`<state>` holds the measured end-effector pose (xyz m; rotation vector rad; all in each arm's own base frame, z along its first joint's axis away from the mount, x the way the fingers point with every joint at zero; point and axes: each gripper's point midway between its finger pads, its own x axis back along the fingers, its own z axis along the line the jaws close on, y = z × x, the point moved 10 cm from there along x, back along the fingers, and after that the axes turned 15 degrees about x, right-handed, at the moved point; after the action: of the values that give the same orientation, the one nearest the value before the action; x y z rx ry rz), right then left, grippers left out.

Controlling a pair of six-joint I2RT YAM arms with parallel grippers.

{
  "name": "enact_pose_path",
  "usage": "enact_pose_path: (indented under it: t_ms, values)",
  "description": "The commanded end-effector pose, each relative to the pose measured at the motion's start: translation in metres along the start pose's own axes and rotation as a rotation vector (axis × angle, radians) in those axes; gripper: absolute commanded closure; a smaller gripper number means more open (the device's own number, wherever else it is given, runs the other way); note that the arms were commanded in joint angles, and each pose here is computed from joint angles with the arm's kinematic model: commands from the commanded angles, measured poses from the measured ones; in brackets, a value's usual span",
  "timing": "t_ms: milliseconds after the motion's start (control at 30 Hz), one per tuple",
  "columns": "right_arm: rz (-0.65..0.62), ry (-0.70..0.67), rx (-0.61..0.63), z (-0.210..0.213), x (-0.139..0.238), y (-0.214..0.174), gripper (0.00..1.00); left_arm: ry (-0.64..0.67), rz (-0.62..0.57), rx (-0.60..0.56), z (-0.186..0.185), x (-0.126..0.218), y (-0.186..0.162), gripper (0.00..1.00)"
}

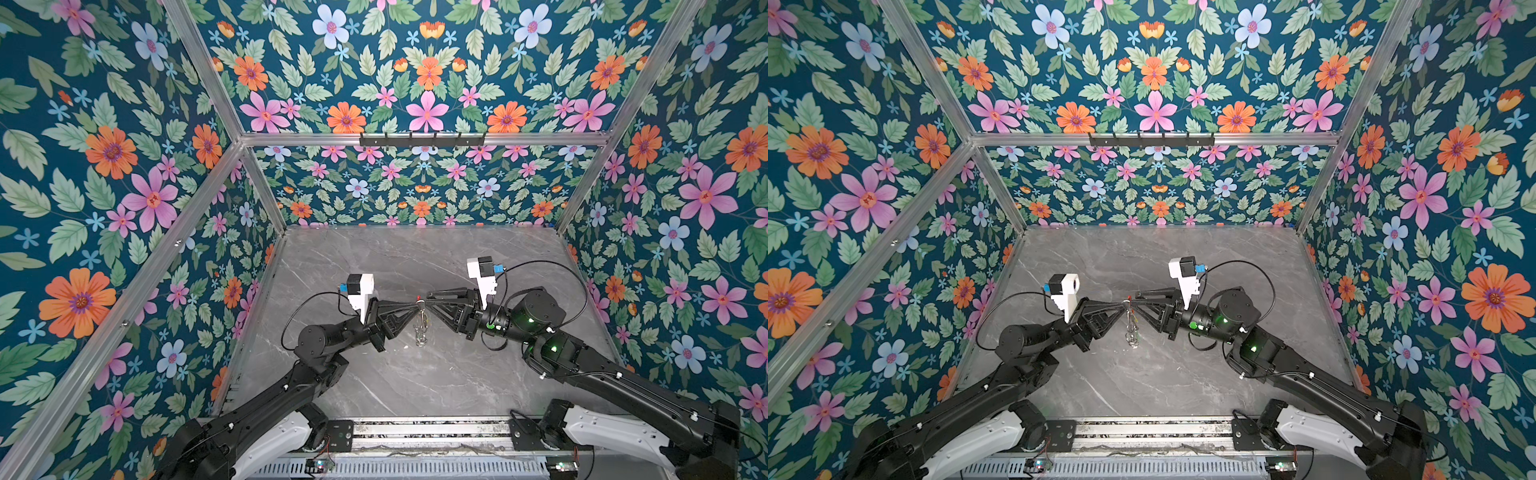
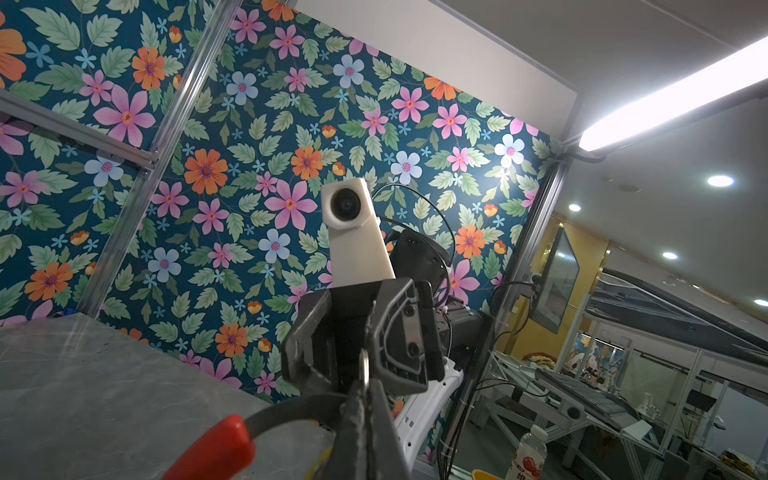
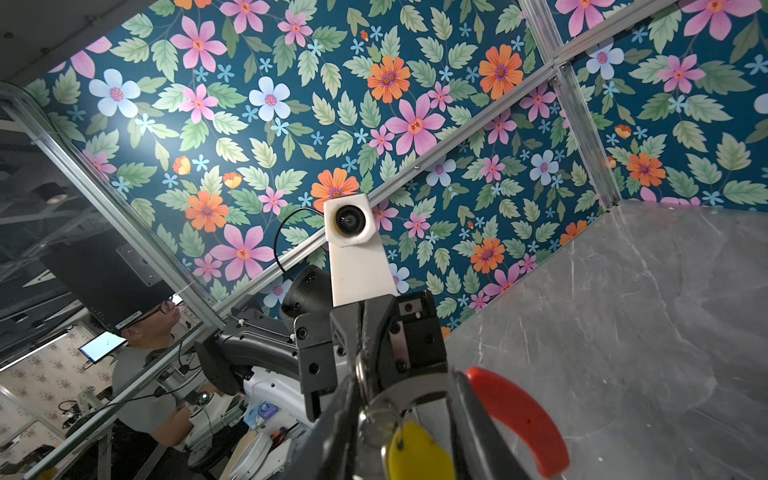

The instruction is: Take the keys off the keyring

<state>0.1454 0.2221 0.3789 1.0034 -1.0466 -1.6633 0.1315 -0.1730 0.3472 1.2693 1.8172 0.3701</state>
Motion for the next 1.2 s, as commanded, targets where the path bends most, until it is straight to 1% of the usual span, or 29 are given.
enact_pose_path:
  t_ms: [0, 267, 467, 867, 933, 967, 1100, 1167]
  values:
    - [-0.050, 0.041, -0.002, 0.0043, -0.0017, 0.0062, 0.68, -0.045, -0.035, -0.030, -0.0070, 0.0005, 0.0037, 1.00]
    - [-0.041, 0.066, -0.002, 0.0071, -0.0048, 0.0037, 0.77, -0.036, -0.041, -0.022, -0.0041, 0.0012, 0.0024, 1.00]
    - [-0.031, 0.069, -0.005, 0.0072, -0.0061, 0.0011, 0.81, -0.029, -0.046, -0.022, -0.0022, 0.0012, 0.0022, 1.00]
    - [-0.024, 0.062, 0.006, 0.0070, -0.0060, 0.0003, 1.00, -0.027, -0.043, -0.019, -0.0005, 0.0009, 0.0014, 1.00]
    - [-0.019, 0.060, 0.007, 0.0069, -0.0058, 0.0002, 1.00, -0.031, -0.044, -0.020, -0.0015, 0.0009, 0.0019, 1.00]
    - [-0.016, 0.056, 0.007, 0.0070, -0.0053, 0.0003, 1.00, -0.031, -0.043, -0.016, -0.0016, 0.0009, 0.0016, 0.96]
    - [0.018, 0.022, 0.006, 0.0074, -0.0027, 0.0015, 1.00, -0.037, -0.043, -0.017, -0.0041, 0.0029, 0.0010, 0.68]
    - [0.047, 0.009, 0.017, 0.0082, -0.0008, 0.0022, 1.00, -0.032, -0.036, -0.012, -0.0054, 0.0047, 0.0002, 0.62]
